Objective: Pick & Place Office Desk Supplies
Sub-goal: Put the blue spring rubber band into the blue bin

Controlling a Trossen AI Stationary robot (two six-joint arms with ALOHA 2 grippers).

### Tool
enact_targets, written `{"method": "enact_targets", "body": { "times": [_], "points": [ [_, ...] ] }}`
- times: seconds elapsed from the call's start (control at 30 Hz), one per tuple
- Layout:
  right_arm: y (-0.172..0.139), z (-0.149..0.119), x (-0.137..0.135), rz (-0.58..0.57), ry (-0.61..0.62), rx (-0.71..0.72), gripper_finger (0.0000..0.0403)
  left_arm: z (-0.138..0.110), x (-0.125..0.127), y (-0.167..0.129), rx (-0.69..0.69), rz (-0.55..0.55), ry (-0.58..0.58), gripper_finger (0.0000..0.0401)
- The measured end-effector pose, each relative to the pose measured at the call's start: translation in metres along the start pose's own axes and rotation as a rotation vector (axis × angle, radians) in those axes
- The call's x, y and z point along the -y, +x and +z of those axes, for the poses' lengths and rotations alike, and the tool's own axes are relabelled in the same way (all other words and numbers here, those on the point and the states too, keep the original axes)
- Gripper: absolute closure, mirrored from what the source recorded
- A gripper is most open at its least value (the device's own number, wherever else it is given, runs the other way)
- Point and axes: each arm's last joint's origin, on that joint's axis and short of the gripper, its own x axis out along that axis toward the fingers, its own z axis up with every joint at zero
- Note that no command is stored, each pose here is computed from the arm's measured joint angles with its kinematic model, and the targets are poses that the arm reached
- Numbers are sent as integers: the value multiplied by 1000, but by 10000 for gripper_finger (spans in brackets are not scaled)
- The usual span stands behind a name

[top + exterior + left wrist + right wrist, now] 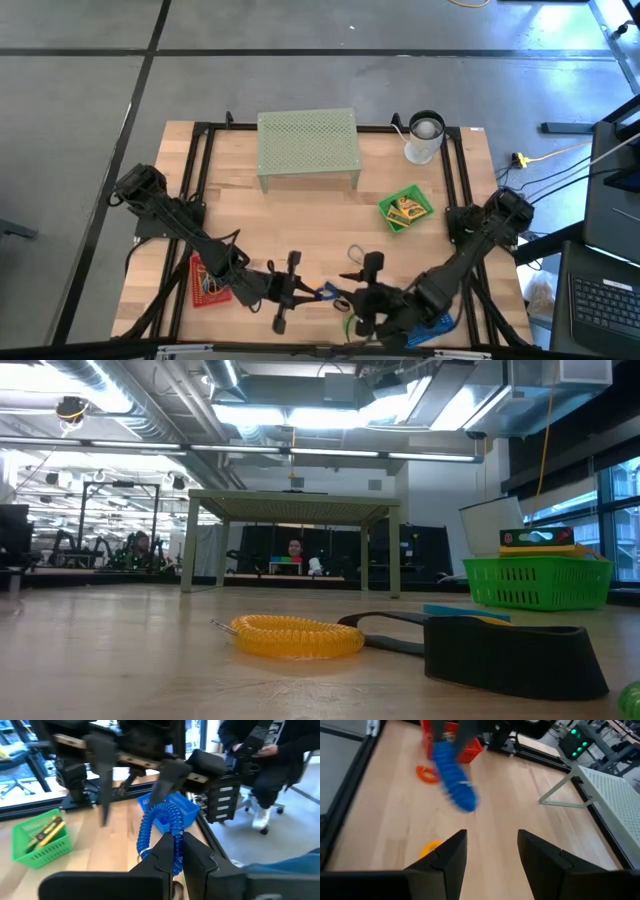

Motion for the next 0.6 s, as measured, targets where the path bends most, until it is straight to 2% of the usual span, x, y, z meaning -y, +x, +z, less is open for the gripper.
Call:
{"method": "enact_targets", "body": {
  "times": [0.17,0.33,0.6],
  "points": [
    [10,3,7,-12,-2,-10,227,0,0,0,-1,-12,-4,384],
    [13,4,7,68,-36,-32,227,0,0,0,-1,-9,-3,384],
    [12,13,5,94,-24,41,227,-1,-5,3,-9,-15,-6,384]
  ]
}}
